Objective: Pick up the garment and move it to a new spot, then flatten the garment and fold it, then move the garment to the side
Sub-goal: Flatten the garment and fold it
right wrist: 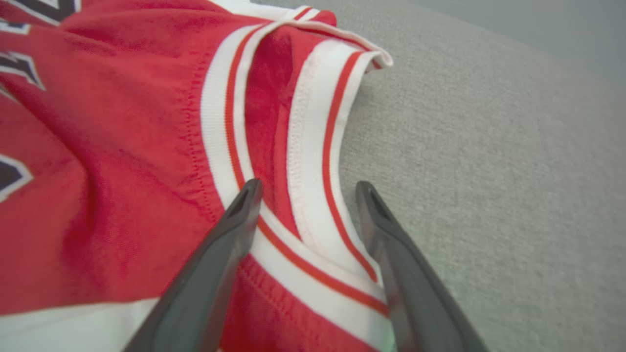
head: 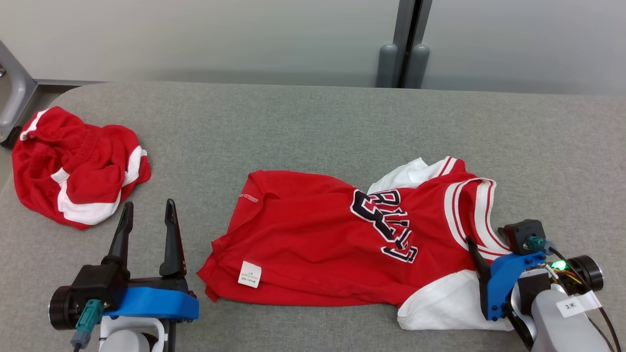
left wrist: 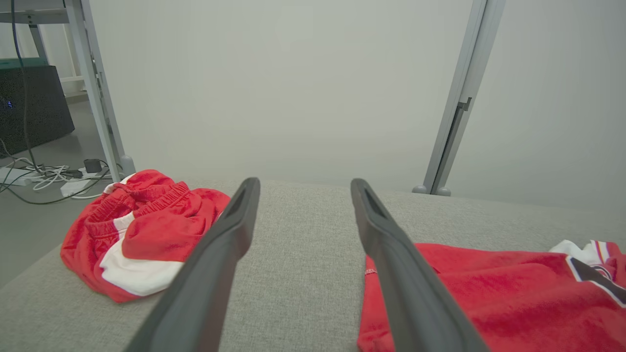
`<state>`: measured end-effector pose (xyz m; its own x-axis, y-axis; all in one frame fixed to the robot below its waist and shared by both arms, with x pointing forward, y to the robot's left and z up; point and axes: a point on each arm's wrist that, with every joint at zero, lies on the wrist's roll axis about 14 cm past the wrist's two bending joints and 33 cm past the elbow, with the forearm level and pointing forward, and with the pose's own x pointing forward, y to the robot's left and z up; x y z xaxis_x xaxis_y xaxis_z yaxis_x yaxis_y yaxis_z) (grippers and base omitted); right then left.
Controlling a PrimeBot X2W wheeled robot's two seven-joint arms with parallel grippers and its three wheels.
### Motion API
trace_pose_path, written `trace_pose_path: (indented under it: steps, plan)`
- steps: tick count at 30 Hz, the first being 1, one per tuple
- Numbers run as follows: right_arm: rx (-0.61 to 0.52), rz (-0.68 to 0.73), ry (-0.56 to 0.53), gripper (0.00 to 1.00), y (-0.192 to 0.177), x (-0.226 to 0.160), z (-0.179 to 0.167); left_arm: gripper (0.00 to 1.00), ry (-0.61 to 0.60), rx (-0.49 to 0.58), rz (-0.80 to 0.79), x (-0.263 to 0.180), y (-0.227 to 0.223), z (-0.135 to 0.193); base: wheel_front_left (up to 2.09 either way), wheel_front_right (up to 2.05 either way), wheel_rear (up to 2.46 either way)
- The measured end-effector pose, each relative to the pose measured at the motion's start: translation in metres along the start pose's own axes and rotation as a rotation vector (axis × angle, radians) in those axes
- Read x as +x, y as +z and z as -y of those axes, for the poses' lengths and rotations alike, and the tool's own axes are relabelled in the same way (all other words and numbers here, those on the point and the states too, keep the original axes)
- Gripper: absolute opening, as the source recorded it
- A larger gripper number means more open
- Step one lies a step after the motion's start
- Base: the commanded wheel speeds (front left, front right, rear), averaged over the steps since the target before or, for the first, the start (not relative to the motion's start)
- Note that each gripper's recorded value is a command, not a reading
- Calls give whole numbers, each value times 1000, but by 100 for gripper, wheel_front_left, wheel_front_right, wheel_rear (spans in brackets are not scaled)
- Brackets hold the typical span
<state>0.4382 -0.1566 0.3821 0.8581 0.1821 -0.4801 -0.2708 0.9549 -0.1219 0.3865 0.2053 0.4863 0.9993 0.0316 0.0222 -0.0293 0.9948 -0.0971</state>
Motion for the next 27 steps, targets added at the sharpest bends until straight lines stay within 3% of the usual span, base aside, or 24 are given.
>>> trace_pose_path:
  steps: [10, 11, 12, 13, 20, 27]
  plan:
    - [-48, -123, 53, 100, -20, 6, -7, 100, 9, 8, 0, 1, 0, -4, 0, 0, 0]
    - [-57, -131, 62, 44, -21, 7, -8, 100, 8, 8, 1, 2, 1, -4, 0, 0, 0]
    - [-58, -131, 70, 8, -20, 7, -10, 100, 8, 8, 2, 2, 1, -4, 0, 0, 0]
    - [-42, -130, 76, 0, -20, 7, -12, 100, 8, 9, 2, 2, 1, -4, 0, 0, 0]
    - [23, -75, 104, 0, -7, 5, -20, 100, -2, 4, 6, 4, 2, -1, 0, 0, 0]
    - [52, 186, 71, 0, 50, -3, -7, 100, -20, 5, 22, 3, 8, 5, 0, 0, 0]
